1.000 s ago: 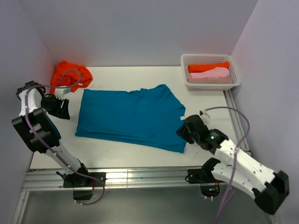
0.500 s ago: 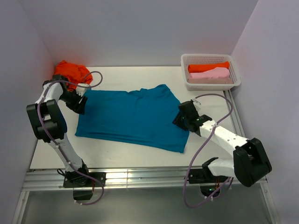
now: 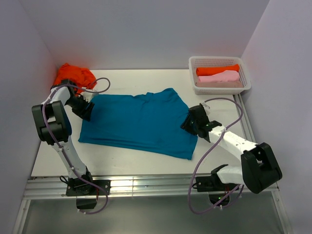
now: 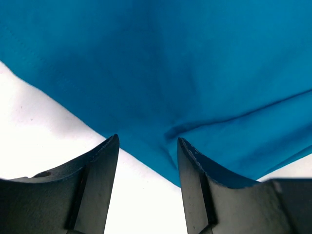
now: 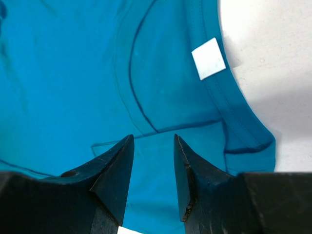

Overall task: Roll the t-shirts
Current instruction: Fold the tshirt

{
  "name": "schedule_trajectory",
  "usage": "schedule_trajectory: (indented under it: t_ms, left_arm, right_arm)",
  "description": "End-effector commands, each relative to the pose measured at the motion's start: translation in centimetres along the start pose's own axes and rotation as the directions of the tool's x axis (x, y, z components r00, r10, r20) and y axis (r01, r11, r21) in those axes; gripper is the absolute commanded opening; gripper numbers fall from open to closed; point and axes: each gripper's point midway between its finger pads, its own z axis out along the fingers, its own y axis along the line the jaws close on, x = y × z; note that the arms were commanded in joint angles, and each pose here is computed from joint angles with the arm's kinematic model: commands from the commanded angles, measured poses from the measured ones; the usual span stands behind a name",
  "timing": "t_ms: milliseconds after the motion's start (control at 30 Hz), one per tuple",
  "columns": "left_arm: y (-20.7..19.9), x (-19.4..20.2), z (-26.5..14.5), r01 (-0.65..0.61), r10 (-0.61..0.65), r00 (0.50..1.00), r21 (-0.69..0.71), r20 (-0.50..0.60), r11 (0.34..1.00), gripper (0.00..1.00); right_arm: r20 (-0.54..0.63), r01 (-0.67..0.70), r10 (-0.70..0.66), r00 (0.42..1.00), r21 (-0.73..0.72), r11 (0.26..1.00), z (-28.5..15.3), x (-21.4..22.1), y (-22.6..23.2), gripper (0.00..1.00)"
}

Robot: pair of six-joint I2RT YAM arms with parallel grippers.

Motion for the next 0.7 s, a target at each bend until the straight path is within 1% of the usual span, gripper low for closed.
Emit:
schedule_trajectory:
  t_ms: [0,333,667]
  left_arm:
    - [-0.5,0.0,0.2,0.006,-0.006,1.000,0.011,-0.012,1.000,0.56]
    - [-1.4,1.2,0.5,0.010,-0.008,0.999,0.035,-0.051,0.999,0.54]
    - [-2.2,1.4,0.3,0.002,0.001,0.999,0.061,-0.054,0.998,0.52]
  right_arm:
    - [0.013,-0.001,0.001,1.000,-0.008,1.000,0.5,-0.3,-0.1,0.45]
    - [-0.003,-0.001,0.001,1.000,0.002,1.000,0.7,0.2,-0.5,0.44]
    - [-0.014,-0.006,0.006,1.000,0.018,1.000,1.1,0.5,-0.8,0.44]
